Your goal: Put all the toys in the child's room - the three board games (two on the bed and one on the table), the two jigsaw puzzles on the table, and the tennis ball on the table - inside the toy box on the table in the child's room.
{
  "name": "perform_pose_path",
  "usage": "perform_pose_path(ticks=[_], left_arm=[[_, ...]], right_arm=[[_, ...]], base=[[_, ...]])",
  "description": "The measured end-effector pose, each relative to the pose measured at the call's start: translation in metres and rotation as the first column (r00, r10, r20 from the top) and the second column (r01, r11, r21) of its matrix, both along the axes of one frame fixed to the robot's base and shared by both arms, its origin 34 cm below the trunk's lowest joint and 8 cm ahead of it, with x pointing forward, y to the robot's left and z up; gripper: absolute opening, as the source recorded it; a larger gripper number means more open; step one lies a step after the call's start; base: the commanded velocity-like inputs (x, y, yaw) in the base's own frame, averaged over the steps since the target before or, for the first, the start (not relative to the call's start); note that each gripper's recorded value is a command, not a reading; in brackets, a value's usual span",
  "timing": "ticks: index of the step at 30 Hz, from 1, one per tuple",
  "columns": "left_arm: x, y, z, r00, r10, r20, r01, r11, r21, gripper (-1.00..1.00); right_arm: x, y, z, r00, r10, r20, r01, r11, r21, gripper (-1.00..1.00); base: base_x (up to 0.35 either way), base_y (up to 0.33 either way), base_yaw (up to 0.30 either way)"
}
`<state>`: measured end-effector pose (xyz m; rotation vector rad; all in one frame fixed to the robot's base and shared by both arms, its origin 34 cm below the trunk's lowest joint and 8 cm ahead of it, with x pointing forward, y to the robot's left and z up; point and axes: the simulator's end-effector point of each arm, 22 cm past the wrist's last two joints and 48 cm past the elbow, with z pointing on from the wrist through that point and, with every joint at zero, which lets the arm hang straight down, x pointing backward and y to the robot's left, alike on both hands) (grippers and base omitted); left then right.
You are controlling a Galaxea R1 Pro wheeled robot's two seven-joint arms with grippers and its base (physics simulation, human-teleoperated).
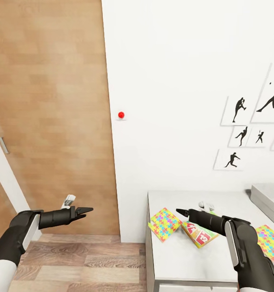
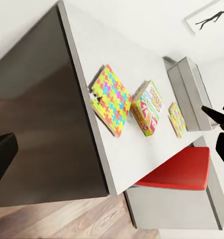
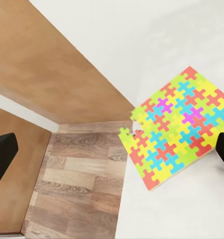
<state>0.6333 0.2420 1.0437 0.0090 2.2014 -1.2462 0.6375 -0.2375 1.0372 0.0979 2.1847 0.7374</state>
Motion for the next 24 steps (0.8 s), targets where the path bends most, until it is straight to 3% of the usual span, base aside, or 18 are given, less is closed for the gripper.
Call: perform_pose_path(ticks=[10,24], left_arm=[[-0.0001,-0.0048,-0.0001,1.000,-0.004,0.000,0.004,1.000,-0.007,1.00],[0.0000,-0.0047,0.0000,1.000,-0.004,0.000,0.004,1.000,-0.007,1.00]], right_arm=[[0.0065,0.0076,0.0083,0.999,0.000,0.053,0.000,1.000,0.005,1.00],[0.0071,0.0070,0.0087,0.998,-0.003,0.057,0.002,1.000,0.004,1.00]], base=[[0.000,0.003,0.000],[0.000,0.096,0.000]])
